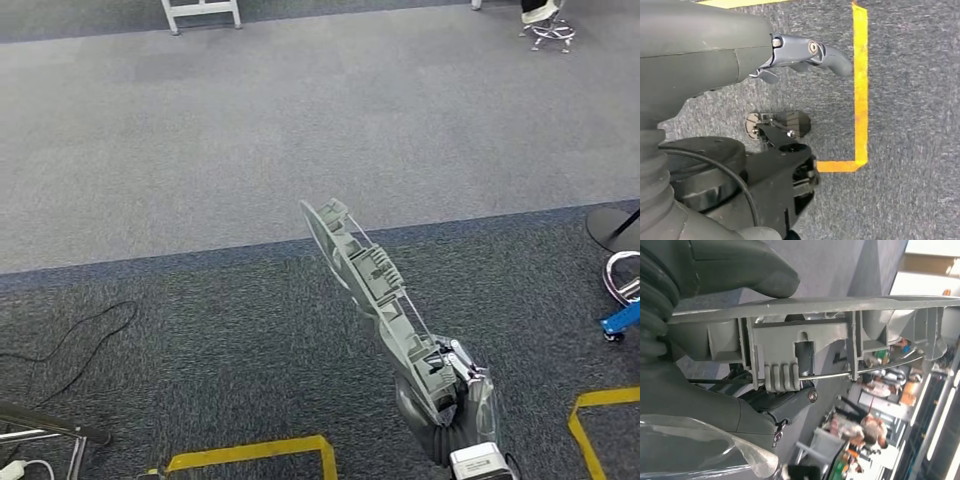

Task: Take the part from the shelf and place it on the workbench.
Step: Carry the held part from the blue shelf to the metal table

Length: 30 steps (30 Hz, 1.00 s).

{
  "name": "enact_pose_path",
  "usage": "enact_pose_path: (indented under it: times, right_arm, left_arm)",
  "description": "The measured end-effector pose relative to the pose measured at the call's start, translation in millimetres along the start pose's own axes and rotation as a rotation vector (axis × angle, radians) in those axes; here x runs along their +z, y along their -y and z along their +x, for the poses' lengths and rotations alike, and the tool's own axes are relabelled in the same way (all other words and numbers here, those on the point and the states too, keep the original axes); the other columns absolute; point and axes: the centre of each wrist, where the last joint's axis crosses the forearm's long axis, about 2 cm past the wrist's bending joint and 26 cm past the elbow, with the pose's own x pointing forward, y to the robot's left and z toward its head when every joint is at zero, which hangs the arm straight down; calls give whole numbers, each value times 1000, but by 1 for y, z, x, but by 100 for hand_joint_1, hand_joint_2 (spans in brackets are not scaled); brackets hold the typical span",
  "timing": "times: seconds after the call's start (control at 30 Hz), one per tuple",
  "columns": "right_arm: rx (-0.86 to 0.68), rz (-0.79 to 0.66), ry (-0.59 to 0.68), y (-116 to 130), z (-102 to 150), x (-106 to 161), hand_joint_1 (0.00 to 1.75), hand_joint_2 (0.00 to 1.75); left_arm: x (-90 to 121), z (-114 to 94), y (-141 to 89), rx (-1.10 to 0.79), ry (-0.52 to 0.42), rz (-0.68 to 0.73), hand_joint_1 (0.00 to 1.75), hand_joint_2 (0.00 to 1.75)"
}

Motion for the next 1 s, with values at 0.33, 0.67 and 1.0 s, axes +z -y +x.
enact_pose_path:
  times: [0.33, 0.67, 1.0]
  right_arm:
    - [6, 3, -5, 0, 1, 3, 175, 175]
    - [16, -4, -2, 1, 3, 3, 175, 175]
    - [16, -7, 0, 2, 4, 2, 175, 175]
  left_arm:
    - [0, 0, 0, -7, 3, -6, 0, 175]
    - [0, 0, 0, -21, 3, -9, 0, 175]
    - [-1, 1, -1, -21, 5, -8, 0, 175]
